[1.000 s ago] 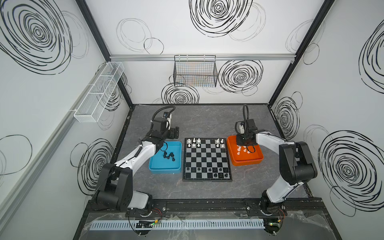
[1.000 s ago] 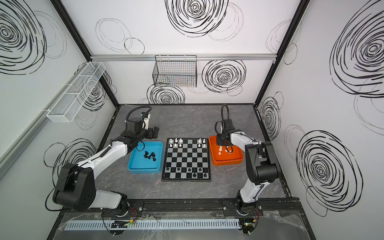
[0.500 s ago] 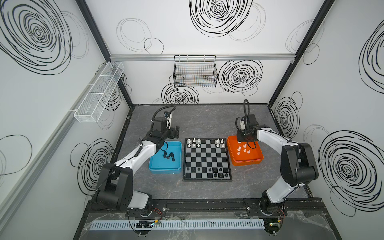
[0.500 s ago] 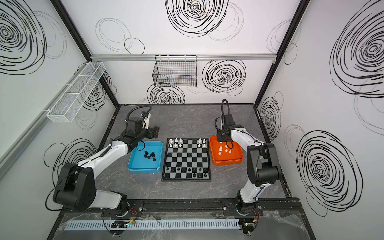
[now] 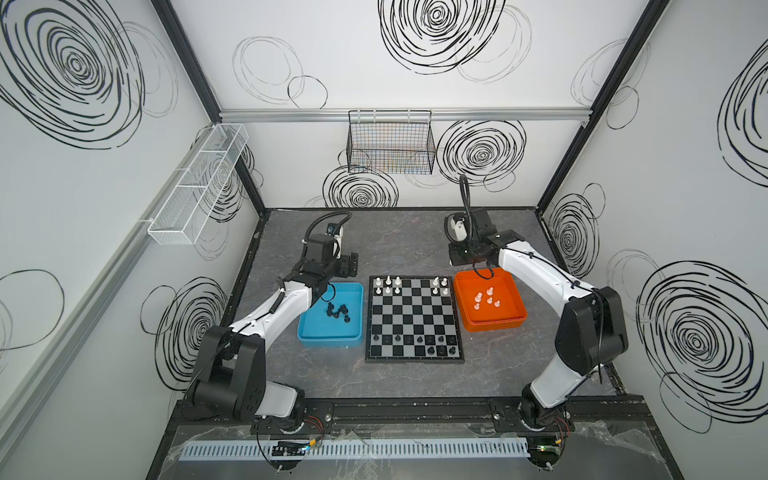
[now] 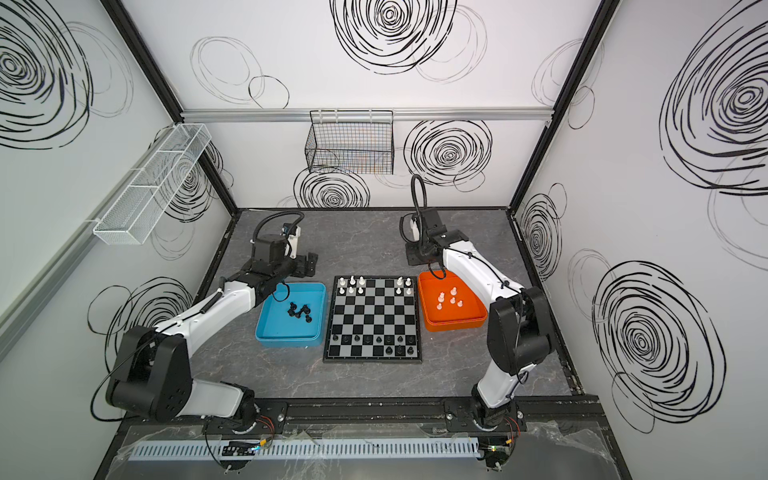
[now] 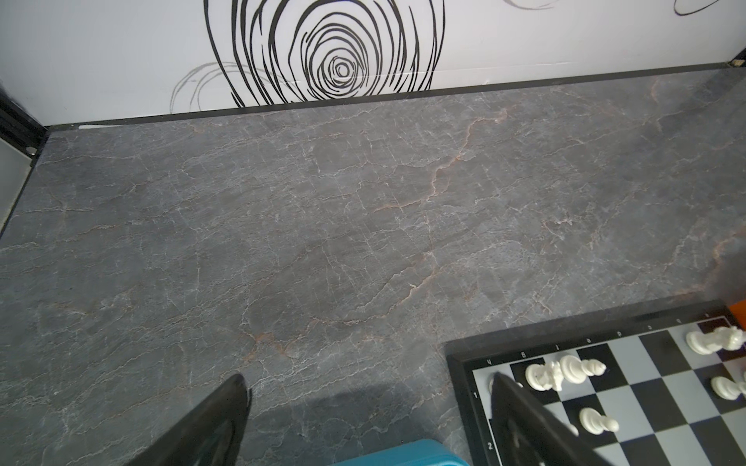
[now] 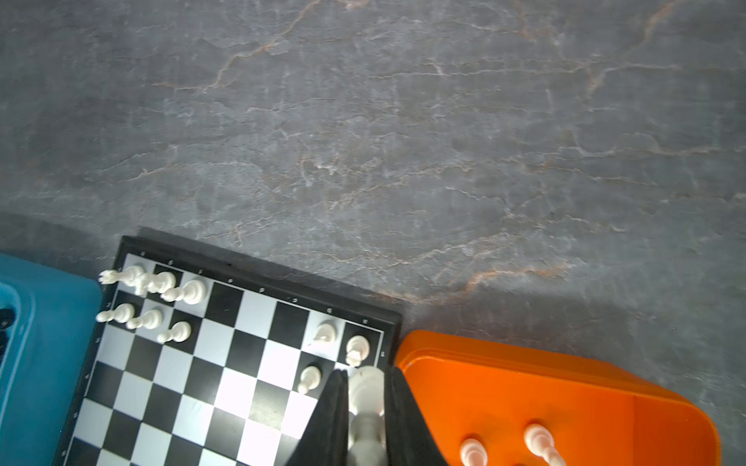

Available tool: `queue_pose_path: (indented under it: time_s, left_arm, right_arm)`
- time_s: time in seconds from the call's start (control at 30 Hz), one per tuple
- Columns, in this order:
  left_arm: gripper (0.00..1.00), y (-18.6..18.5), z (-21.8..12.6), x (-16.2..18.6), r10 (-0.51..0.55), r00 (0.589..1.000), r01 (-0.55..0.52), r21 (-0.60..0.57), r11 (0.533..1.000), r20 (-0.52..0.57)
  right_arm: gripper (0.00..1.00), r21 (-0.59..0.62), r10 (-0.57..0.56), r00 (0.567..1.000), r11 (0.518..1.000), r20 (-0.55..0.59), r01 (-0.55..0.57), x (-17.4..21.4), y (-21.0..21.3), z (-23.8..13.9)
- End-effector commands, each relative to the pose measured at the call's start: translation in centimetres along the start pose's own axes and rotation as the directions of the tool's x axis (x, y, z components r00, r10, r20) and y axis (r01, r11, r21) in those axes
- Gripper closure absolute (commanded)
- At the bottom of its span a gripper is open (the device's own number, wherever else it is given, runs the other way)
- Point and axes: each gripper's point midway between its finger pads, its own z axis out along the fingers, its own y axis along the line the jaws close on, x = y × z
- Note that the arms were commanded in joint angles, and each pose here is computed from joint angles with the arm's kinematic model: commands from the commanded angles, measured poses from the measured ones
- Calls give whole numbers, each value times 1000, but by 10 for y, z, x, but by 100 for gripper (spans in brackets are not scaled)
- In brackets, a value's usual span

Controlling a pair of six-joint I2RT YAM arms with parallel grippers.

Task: Set up the chess pieces on the board
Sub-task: 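Carry the white pawn with the right gripper and set it on the board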

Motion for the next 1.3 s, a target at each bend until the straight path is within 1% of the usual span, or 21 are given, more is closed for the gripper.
queue_pose_path:
  time_s: [0.0,0.23,0.37,0.7,1.27]
  left_arm:
    - [4,3,-1,-17,4,999,-3,-17,1000,44]
    - [4,6,-1,-19,-8,999,9,-23,1000,46]
    - [4,6,-1,-19,-9,999,10,-23,1000,45]
    - [4,7,-1,-20,-10,999,11,-21,1000,46]
    - [4,7,1,-18,-14,999,14,-20,1000,38]
  right_arm:
    - [80,-25,-30,998,999,-46,28,6,20,10]
    - [80,-91,-88,995,992,-50,83,3,65,26]
    - [80,-108,-115,991,988,-63,108,5,81,41]
    - [80,-105,-146,984,985,-102,136,9,90,64]
    - [79,-99,-163,973,984,-166,148,34,92,89]
